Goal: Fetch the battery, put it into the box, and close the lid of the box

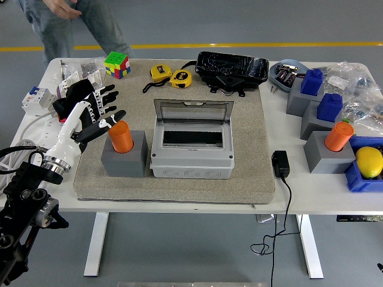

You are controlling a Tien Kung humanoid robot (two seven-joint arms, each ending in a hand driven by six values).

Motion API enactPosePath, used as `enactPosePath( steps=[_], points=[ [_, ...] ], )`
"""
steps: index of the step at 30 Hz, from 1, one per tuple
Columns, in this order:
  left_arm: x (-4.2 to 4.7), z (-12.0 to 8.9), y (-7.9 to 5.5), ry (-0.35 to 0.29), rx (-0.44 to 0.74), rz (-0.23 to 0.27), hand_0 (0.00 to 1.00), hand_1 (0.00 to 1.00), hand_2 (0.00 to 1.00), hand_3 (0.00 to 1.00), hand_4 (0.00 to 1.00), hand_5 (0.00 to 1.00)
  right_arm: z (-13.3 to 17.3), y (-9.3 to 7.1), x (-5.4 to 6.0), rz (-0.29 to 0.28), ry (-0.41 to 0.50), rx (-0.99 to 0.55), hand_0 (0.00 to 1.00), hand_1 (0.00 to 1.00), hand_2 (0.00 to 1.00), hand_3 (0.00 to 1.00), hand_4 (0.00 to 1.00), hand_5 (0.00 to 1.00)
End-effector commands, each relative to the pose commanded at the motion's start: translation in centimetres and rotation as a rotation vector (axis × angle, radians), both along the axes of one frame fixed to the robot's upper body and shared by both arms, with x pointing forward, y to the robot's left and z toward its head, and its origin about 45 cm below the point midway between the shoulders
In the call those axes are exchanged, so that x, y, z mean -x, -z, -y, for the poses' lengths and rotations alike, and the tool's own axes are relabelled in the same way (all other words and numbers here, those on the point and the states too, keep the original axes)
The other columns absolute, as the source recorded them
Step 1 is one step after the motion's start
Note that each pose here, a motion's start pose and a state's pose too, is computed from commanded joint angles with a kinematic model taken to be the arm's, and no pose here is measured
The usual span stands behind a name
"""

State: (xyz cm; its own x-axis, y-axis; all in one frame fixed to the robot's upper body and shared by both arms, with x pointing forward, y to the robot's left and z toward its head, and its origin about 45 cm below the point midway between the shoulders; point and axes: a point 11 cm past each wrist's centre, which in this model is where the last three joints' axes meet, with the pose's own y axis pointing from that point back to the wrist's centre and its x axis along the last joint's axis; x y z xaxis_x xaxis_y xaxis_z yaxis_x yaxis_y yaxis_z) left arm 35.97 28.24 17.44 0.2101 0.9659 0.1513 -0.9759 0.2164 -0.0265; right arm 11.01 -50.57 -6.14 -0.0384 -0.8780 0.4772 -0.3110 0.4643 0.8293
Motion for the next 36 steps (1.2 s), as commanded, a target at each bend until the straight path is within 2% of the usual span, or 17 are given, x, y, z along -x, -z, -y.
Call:
enactPosePath(
  steps=[17,19,23,24,36],
  points=[
    [0.43,0.5,1.4,-0.015,0.041,-0.025,0.77,0.869,0.884,0.895,0.998,0.487,0.0,0.0,0.1,-0.001,0.002,-0.001,0.811,0.756,0.754,0.825,0.998,0.998],
    [0.51,0.7,1.5,-0.017,0.038,-0.024,0.765,0.869,0.881,0.897,0.998,0.463,0.0,0.0,0.1,-0.001,0.002,-0.001,0.812,0.754,0.752,0.825,0.998,0.998],
    [0.7,1.0,1.6,-0.017,0.027,-0.024,0.765,0.869,0.881,0.897,0.998,0.463,-0.1,0.1,0.1,-0.002,0.002,-0.003,0.812,0.754,0.752,0.825,0.998,0.998],
    [0.77,1.1,1.7,-0.015,0.022,-0.024,0.759,0.868,0.876,0.892,0.998,0.401,-0.1,0.1,0.1,-0.002,0.002,-0.004,0.811,0.754,0.751,0.823,0.998,0.998],
    [0.95,2.5,1.5,-0.007,0.022,-0.004,0.761,0.866,0.858,0.872,0.998,0.4,-0.2,0.1,0.2,-0.002,0.004,-0.005,0.811,0.753,0.749,0.821,0.998,0.998]
  ],
)
